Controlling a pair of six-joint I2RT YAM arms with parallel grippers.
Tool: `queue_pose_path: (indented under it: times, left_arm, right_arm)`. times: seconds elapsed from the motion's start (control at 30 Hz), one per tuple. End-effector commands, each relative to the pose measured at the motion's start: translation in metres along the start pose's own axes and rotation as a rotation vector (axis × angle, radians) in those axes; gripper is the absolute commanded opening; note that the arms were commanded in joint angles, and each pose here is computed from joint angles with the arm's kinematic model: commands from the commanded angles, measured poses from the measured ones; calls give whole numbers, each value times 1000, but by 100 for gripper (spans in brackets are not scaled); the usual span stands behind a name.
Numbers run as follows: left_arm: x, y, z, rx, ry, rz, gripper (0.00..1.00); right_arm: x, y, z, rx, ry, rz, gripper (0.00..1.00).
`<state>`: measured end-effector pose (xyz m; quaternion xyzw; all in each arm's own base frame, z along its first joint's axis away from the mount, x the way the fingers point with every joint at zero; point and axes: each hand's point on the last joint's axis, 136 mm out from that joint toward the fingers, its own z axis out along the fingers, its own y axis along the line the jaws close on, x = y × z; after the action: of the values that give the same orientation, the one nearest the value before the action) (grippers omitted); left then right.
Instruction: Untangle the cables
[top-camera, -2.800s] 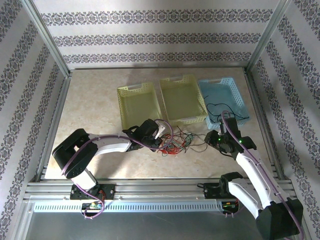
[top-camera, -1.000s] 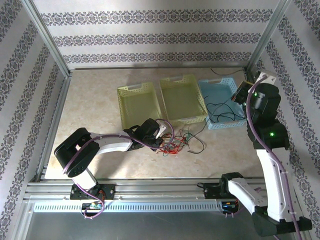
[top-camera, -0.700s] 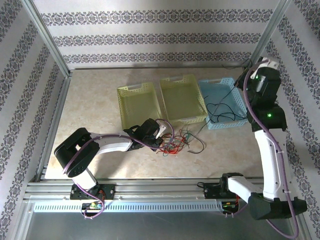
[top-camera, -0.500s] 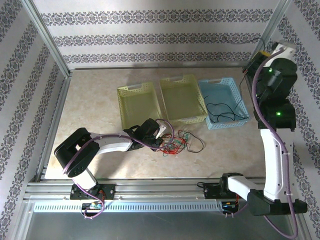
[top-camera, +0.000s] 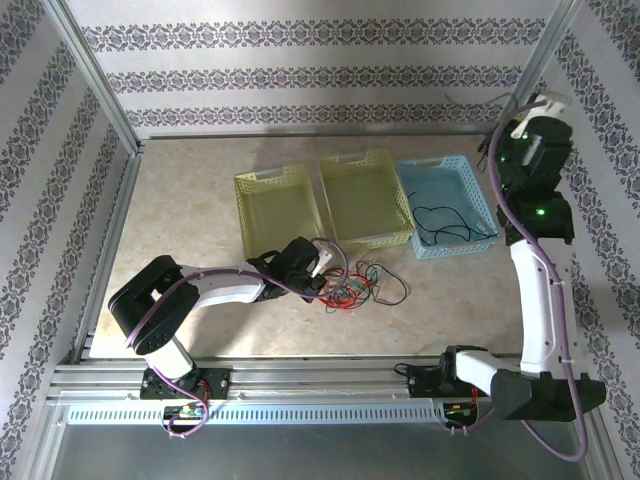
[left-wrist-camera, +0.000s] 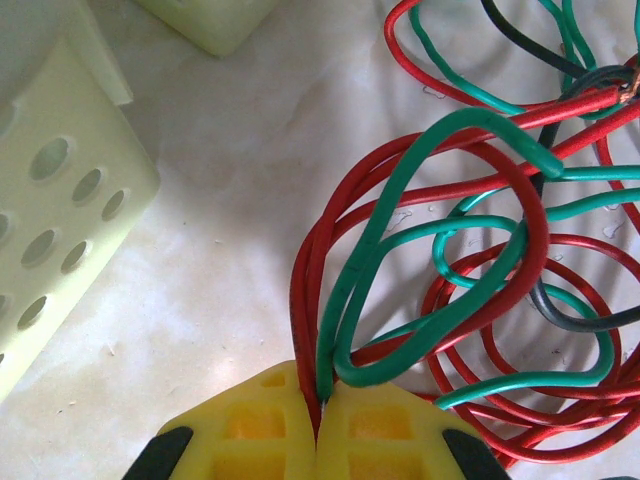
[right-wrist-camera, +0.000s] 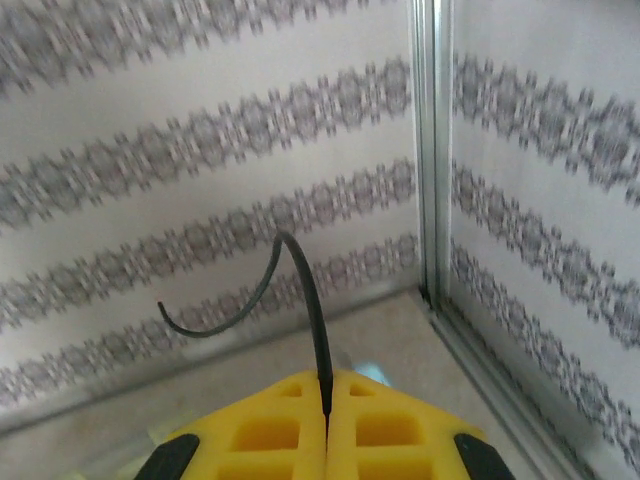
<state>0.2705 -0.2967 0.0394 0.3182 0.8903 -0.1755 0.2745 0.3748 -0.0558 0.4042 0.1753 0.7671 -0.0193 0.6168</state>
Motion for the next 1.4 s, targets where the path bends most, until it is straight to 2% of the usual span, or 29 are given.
queue_pose_path:
  times: [0.0,0.2,0.3,0.47,0.73,0.87,0.97,1.03,1.07,1.1,1.17,1.37]
  left_arm:
    - [10,7,1,-27,20,-2,0]
    - [11,7,1,-26,24,-12,0]
    - [11,6,0,-21,24,-14,0]
    - [9,6,0,-20,24,-9,0]
    - [8,6,-1,-24,19,-22,0]
    - [9,6,-2,-25,21,-26,0]
    - [8,7,-3,-31,19,-22,0]
    - [7,8,-4,-35,15,-19,0]
    - [7,8,-4,-35,15,-18,0]
    - [7,8,-4,-36,16,-16,0]
    - [6,7,-4,-32,16,-15,0]
    - [4,6,-2,-28,13,-11,0]
  right_arm:
    - [38,-14,8,44,70,9,0]
    - [133,-32,16,79,262,40,0]
    - [162,-42,16,120,314,45,0]
    - [184,-56,28,195,339,61,0]
    - [213,-54,70,227,380,172,0]
    - [229,-55,90,257,436,191,0]
    - [243,-56,91,273,478,230,1]
    - [248,-58,86,282,486,254,27]
    - [248,-58,83,285,486,260,37]
    - [246,-59,79,286,478,267,43]
    - [240,-61,73,275,458,282,48]
    - [230,-70,41,269,447,312,51]
